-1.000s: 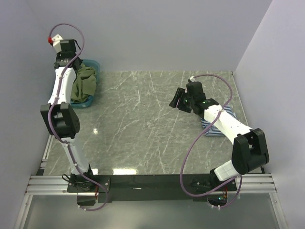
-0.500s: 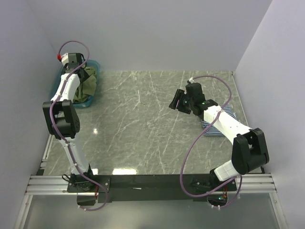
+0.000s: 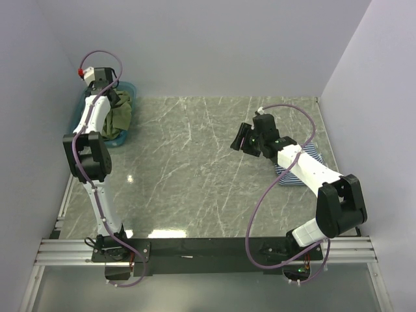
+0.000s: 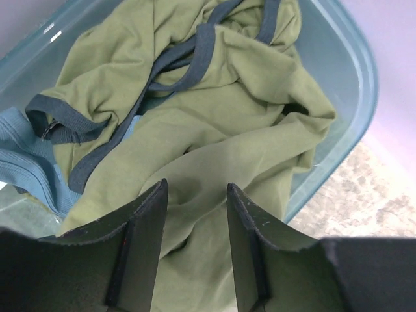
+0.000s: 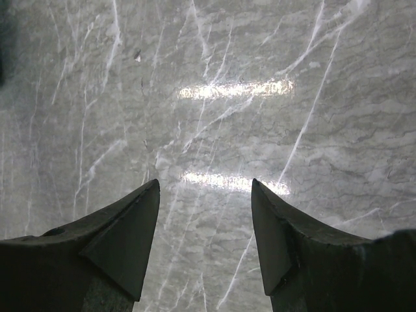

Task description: Fold and stack the tank tops

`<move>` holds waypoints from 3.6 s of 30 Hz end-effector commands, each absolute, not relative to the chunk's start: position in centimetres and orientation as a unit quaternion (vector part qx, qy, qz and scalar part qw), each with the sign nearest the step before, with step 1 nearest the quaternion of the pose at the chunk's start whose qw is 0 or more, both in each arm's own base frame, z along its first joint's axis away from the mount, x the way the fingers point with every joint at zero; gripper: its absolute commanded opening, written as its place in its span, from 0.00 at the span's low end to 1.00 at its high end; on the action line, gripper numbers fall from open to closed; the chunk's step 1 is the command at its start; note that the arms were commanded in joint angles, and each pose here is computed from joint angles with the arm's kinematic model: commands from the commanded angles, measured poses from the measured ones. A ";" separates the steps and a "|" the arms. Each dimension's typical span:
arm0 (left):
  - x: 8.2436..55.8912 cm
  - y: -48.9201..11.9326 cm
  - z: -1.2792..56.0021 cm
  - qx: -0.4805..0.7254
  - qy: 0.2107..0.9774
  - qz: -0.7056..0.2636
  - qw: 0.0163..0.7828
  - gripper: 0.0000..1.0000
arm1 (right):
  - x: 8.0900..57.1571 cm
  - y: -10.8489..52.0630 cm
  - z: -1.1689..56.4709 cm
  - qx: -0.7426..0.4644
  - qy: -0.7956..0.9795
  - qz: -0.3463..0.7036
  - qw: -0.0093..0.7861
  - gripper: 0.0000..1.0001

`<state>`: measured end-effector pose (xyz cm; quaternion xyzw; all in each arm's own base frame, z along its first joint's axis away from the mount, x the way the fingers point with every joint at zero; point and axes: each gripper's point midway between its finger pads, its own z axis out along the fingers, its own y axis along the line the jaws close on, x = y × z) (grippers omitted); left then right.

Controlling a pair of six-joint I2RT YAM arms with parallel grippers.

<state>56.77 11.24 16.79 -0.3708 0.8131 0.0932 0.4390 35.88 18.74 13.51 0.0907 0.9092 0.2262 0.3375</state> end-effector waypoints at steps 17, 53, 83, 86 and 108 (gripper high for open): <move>57.3 11.9 18.5 -0.365 0.808 0.104 0.449 0.00 | 36.5 19.2 14.2 0.080 0.903 0.230 0.354 0.63; 39.7 -27.8 22.8 -0.056 0.832 -0.359 0.420 0.22 | 33.7 14.3 16.0 0.135 0.877 0.178 0.425 0.63; 33.6 -25.6 10.9 -0.038 0.919 -0.201 0.338 0.61 | 36.4 28.7 7.2 0.100 0.887 0.305 0.332 0.63; 34.0 -25.6 9.9 -0.025 0.925 -0.176 0.336 0.60 | 37.2 29.7 6.3 0.107 0.885 0.309 0.331 0.62; 37.6 -22.7 24.8 -0.071 0.872 -0.163 0.456 0.01 | 36.9 17.2 19.5 0.171 0.836 0.230 0.468 0.00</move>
